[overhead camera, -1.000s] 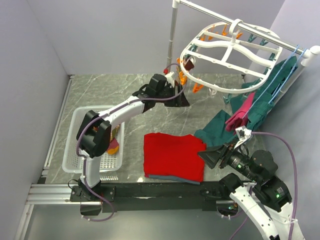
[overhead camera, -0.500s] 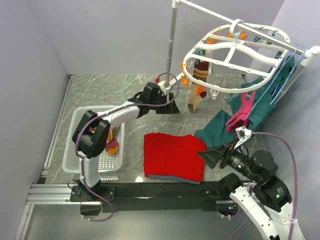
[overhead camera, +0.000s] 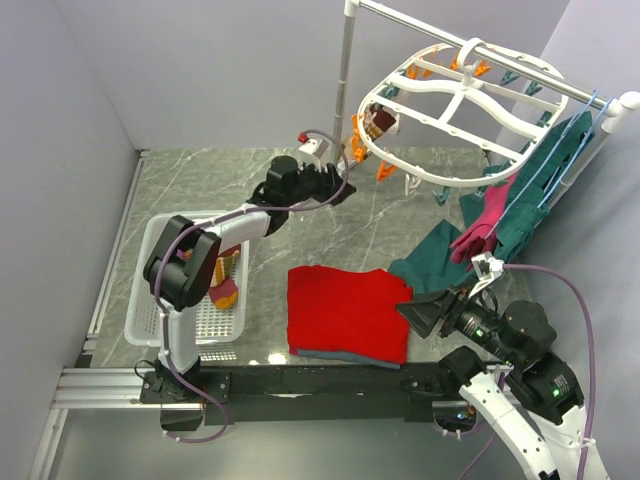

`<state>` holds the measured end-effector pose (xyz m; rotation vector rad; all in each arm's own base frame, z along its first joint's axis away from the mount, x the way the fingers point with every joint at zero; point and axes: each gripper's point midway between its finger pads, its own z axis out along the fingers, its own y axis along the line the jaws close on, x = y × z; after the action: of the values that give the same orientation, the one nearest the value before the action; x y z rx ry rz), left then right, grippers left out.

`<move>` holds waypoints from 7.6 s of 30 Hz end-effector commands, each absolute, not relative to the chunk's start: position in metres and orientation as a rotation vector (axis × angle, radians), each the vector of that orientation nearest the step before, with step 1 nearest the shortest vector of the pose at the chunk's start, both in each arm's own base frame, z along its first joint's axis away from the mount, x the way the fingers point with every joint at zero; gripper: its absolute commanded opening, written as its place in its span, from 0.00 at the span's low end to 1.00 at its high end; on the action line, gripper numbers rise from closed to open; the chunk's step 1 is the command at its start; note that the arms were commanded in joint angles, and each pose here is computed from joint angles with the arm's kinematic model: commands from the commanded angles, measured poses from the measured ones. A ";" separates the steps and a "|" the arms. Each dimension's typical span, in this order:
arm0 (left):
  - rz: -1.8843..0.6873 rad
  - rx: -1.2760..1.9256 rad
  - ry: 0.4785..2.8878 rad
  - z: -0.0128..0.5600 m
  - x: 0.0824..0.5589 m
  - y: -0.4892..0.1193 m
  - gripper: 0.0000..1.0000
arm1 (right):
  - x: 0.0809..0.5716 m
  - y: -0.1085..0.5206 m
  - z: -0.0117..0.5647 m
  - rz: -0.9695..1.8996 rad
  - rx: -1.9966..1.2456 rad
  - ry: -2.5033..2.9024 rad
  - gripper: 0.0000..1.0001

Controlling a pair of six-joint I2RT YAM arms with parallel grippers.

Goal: Remove the socks clipped to the hanger

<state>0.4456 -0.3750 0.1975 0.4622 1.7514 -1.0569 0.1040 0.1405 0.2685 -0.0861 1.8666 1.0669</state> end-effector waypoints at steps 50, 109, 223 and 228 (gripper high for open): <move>-1.344 0.328 1.190 0.211 0.514 -0.454 0.90 | 0.090 0.123 0.285 1.016 -0.069 1.840 0.88; -1.356 0.527 1.303 0.331 0.272 -0.383 0.01 | 0.108 0.136 0.309 1.016 -0.135 1.791 0.88; -1.585 0.451 1.309 0.437 0.322 -0.461 0.68 | 0.162 0.156 0.354 1.155 0.051 1.522 0.00; -1.591 0.444 1.287 0.442 0.323 -0.462 0.54 | 0.161 0.156 0.353 1.158 0.050 1.524 0.00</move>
<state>0.3273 -0.4656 0.4029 0.4363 1.4167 -1.5602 0.1678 0.1579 0.3389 0.0686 1.5713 1.1424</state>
